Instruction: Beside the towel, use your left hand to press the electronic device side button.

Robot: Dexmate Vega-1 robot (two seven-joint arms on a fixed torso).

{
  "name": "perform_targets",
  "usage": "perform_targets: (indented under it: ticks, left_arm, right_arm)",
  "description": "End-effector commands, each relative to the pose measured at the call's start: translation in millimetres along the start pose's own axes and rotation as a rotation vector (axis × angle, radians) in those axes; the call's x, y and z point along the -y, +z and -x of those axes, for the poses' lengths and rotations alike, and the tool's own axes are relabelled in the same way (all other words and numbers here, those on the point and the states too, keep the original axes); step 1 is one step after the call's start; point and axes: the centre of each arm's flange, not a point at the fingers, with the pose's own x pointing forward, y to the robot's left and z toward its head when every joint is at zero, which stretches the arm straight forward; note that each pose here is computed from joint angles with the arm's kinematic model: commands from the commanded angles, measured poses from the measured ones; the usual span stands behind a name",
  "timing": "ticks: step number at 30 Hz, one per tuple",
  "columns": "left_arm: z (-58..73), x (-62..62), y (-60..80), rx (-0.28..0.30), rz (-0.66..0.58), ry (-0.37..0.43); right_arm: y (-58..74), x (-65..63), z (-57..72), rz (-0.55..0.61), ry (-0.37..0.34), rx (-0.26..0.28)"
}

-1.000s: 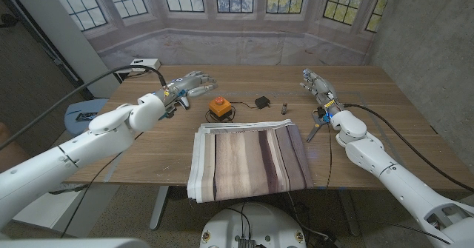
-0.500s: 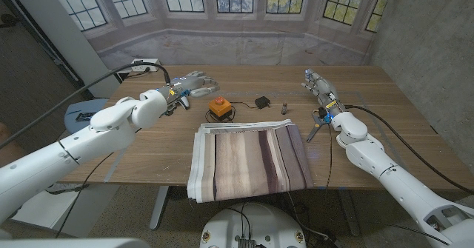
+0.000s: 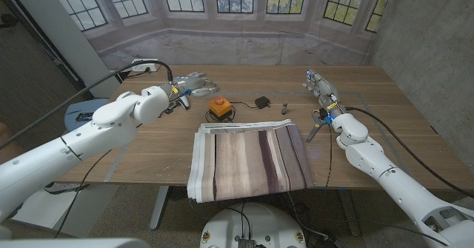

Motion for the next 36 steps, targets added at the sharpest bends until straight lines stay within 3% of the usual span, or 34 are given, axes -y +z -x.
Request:
perform_targets:
  ticks: [1, 23, 36]
  left_arm:
    - [-7.8, -7.8, -1.7, 0.032, -0.007, -0.077]
    - [-17.7, -13.4, -5.0, 0.044, -0.011, -0.136]
    - [-15.3, -17.5, 0.4, 0.048, -0.021, -0.140]
  right_arm:
    - [-0.8, 3.0, -0.1, -0.005, -0.005, 0.001]
    - [-6.8, 4.4, 0.5, -0.017, -0.022, 0.004]
    - [-6.4, 6.7, 1.5, -0.019, -0.027, 0.014]
